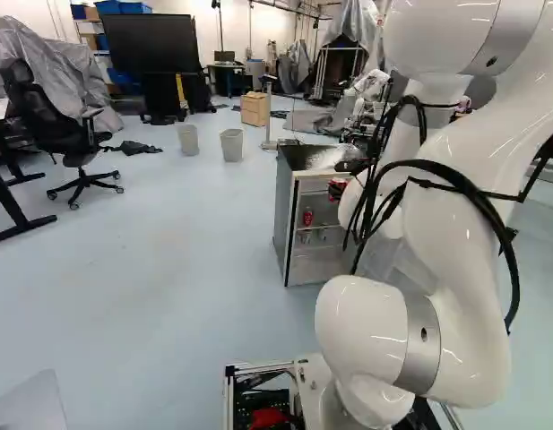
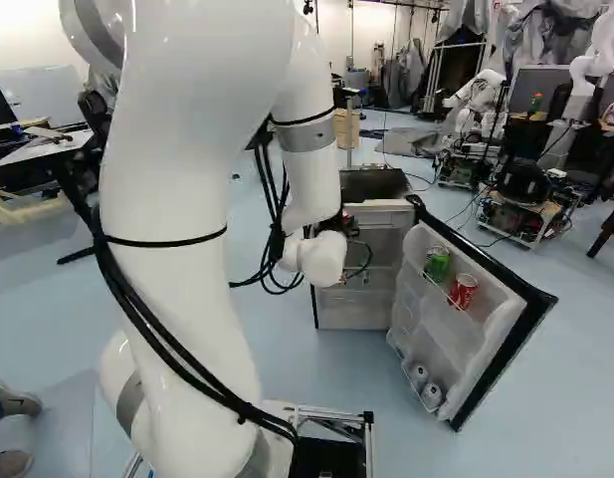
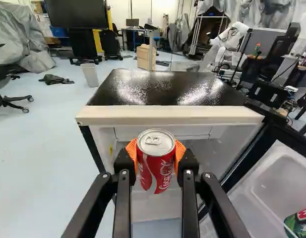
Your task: Grab a drink from the fridge
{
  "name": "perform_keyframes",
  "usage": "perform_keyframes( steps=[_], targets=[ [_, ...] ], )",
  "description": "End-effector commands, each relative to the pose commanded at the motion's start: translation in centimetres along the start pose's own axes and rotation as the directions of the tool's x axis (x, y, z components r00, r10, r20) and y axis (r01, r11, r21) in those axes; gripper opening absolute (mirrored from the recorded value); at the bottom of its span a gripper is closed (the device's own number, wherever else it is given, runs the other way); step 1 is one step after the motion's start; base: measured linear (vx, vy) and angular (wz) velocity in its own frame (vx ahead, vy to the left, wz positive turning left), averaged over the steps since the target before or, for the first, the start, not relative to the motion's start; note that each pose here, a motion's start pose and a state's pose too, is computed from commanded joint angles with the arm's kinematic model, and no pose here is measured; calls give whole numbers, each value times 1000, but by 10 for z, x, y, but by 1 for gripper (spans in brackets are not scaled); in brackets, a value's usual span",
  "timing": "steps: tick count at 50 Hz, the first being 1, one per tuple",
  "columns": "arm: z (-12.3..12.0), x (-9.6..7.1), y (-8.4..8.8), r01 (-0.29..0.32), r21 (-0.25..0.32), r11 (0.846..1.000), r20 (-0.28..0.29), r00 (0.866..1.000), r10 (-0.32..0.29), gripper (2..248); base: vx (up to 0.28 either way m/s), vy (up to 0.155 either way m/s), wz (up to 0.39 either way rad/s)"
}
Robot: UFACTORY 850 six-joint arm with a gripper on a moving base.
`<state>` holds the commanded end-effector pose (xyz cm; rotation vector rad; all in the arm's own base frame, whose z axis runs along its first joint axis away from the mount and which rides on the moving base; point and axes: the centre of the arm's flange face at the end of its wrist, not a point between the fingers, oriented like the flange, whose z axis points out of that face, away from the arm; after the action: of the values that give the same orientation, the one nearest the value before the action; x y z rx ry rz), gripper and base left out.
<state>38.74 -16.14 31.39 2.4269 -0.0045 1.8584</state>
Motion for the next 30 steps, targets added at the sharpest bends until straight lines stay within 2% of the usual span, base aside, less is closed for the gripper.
perform_keyframes(
  steps=[30],
  targets=[
    [-7,31,1,28,-10,1000,-67,997,-29,94,0,0,0]
  ],
)
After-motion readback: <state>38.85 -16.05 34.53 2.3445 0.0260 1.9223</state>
